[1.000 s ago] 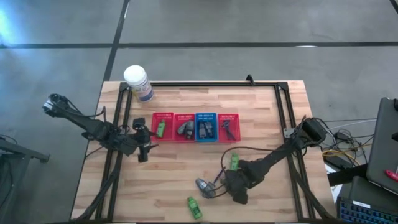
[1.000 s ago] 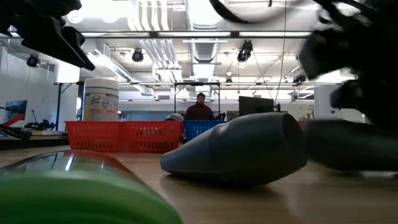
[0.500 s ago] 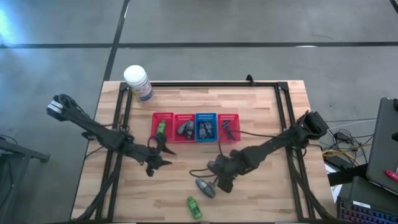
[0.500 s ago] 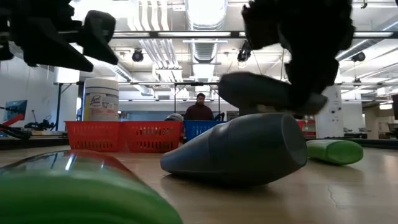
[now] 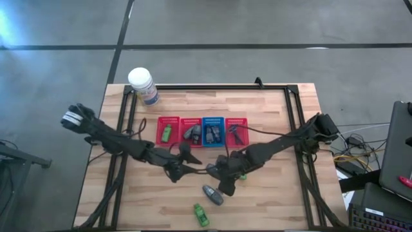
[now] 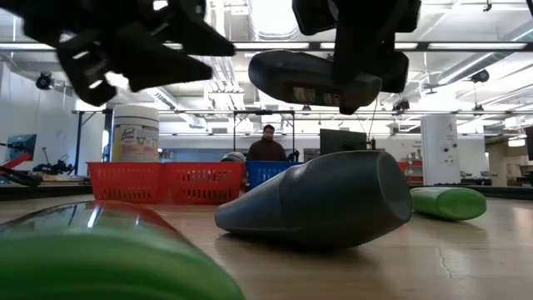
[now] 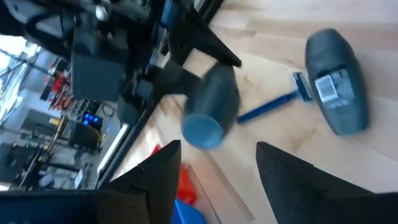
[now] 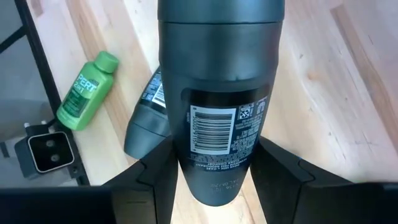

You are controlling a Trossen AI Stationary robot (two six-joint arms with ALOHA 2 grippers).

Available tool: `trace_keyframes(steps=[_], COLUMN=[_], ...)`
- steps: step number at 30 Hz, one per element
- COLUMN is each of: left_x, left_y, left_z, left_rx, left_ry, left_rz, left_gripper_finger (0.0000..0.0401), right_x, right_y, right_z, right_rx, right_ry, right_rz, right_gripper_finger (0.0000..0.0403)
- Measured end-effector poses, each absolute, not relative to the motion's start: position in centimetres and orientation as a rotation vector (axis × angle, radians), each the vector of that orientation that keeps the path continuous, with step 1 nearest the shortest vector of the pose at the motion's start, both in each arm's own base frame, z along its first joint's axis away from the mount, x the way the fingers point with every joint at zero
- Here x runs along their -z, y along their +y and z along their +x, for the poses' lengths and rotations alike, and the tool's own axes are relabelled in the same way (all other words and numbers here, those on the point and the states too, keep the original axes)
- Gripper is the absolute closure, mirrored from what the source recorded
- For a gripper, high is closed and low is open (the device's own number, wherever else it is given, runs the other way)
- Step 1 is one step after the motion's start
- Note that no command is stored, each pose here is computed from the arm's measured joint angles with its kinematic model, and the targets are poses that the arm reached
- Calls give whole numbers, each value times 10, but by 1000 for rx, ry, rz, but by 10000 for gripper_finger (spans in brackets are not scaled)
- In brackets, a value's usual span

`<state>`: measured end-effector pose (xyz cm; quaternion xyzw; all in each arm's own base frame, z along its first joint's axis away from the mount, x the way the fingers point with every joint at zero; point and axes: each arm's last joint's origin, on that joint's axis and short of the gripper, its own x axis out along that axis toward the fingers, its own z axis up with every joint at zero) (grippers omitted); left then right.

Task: Pick & Place Travel size toiletries
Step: Put the gray deodorant into the middle red bin

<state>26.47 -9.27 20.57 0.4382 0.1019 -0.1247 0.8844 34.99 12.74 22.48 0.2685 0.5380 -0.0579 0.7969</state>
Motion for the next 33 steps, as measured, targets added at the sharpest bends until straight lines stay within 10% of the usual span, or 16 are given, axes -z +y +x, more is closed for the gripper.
trace_keyframes(steps=[33], left_x=[-201], left_y=[-92], left_z=[329], left_rx=[392], left_ry=[153], left_rz=[956], left_gripper_finger=[132], right_x=[-225], right_y=[128], right_z=[349], right_rx=[80], right_ry=[1182], right_rz=[565], right_gripper_finger=[243])
